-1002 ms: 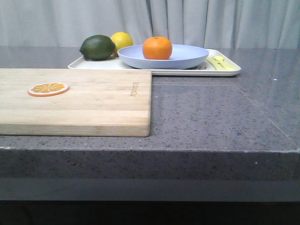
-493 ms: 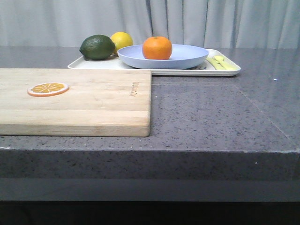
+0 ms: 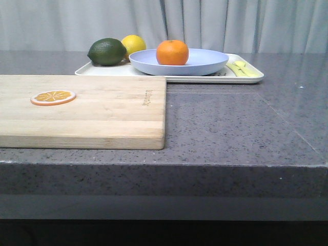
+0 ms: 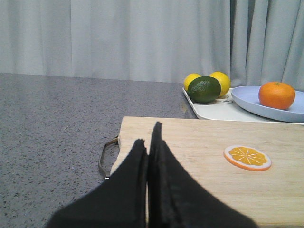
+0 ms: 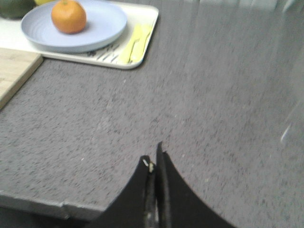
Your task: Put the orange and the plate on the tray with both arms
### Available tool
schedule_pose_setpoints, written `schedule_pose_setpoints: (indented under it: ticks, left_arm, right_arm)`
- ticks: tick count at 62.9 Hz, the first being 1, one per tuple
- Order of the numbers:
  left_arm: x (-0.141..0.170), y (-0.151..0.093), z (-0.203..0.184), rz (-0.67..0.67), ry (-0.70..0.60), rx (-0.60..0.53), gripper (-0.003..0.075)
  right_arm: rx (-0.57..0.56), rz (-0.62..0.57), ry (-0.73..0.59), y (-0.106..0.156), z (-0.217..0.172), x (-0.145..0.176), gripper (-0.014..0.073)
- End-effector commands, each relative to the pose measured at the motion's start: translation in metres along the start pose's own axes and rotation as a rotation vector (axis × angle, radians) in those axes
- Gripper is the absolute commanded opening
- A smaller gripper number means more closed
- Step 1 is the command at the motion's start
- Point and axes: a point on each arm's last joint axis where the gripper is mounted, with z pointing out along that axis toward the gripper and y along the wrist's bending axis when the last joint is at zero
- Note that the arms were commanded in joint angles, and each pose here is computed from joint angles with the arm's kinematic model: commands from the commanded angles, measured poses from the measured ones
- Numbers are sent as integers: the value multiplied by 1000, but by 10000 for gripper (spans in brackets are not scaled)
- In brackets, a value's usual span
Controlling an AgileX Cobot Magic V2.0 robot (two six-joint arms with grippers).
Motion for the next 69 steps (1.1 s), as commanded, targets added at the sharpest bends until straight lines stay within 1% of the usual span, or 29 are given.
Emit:
schedule_pose_setpoints:
  ticks: [1,12,21,27,64,69]
  left_arm:
    - [1,0,-1,-8,-67,-2,-20]
    - [1,0,-1,-8,-67,-2,-20]
    - [1,0,-1,-8,-67,-2,-20]
    - [1,0,-1,-8,-67,-2,-20]
    - [1,0,-1,-8,-67,-2,-20]
    - [1,0,-1,-8,-67,-2,-20]
  right_arm:
    - [31,-43,-210,-2,0,4,-66]
    - [44,-32,-332,-2,16,56,-66]
    - [55,-30,-389,-2,27,81,-66]
    - [60,-29,-408,-2,32,91,-66]
    - [62,-29,-414,-2,32,91,-66]
    - [49,36,-413,-2,33,91,-66]
